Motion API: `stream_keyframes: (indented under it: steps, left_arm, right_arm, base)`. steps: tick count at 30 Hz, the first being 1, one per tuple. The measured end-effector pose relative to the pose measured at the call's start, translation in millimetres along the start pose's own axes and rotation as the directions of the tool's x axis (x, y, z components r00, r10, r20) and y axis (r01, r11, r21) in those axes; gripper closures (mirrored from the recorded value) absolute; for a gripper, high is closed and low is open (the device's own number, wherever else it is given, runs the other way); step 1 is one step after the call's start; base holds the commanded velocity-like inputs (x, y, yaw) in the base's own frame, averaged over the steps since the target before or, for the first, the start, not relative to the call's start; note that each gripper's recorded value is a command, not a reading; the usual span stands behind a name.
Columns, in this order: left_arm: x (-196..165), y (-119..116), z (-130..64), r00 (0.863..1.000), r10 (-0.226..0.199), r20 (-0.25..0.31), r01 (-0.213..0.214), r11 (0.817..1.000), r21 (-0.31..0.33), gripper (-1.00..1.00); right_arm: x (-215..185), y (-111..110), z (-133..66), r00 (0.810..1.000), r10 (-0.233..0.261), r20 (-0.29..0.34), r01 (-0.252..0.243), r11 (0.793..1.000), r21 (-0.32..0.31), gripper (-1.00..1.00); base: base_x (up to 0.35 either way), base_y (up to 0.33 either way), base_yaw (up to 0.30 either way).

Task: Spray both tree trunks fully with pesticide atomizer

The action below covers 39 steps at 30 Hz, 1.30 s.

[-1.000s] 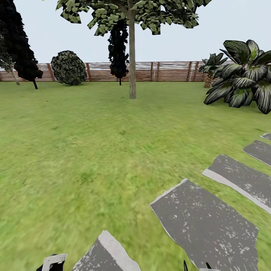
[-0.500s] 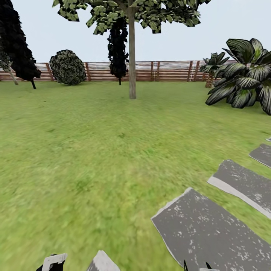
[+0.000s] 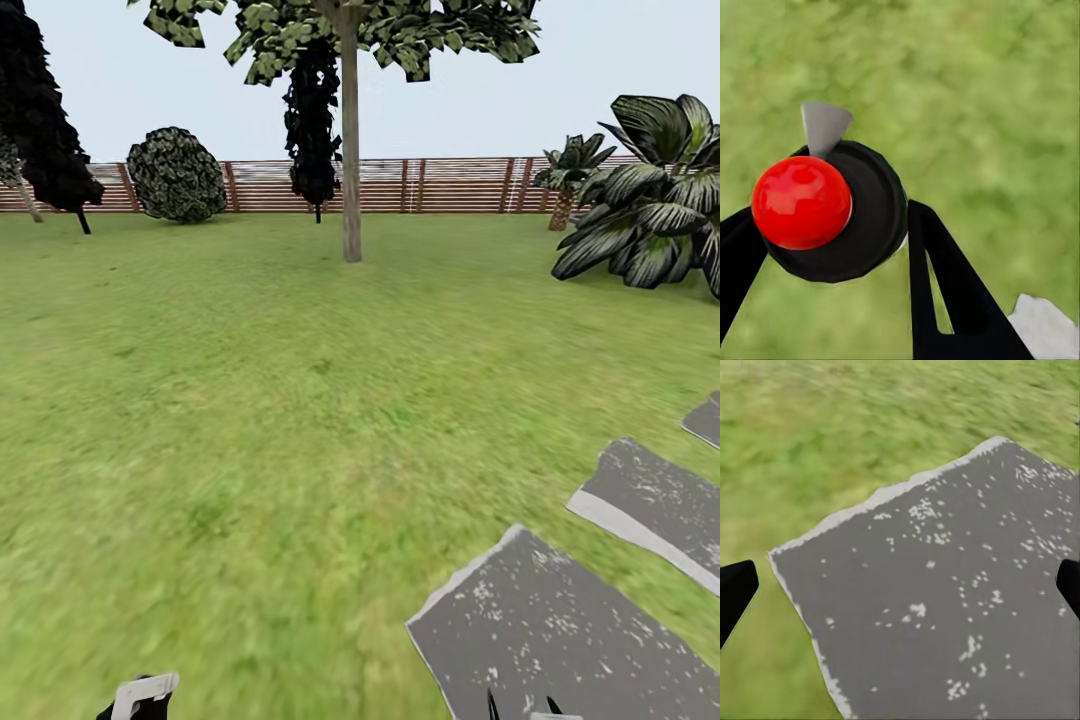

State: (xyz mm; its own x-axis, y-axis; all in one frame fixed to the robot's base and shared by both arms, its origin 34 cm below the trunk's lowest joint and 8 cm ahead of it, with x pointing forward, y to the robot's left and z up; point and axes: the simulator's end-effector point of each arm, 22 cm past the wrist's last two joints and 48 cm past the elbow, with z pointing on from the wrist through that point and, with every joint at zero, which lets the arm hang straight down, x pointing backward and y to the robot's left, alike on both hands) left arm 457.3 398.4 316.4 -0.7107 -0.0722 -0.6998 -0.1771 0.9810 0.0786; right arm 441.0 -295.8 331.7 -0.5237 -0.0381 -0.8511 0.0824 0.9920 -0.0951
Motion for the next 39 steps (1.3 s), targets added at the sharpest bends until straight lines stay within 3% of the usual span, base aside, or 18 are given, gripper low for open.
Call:
stream_keyframes:
  steps: [39]
  left_arm:
    - [3.7, 0.3, 0.3, 1.0, 0.001, -0.008, -0.001, 1.0, -0.001, 1.0]
  right_arm:
    - [3.5, 0.3, -0.6, 1.0, -0.002, -0.008, 0.002, 1.0, -0.001, -1.0]
  base:
    - [0.34, 0.0, 0.0]
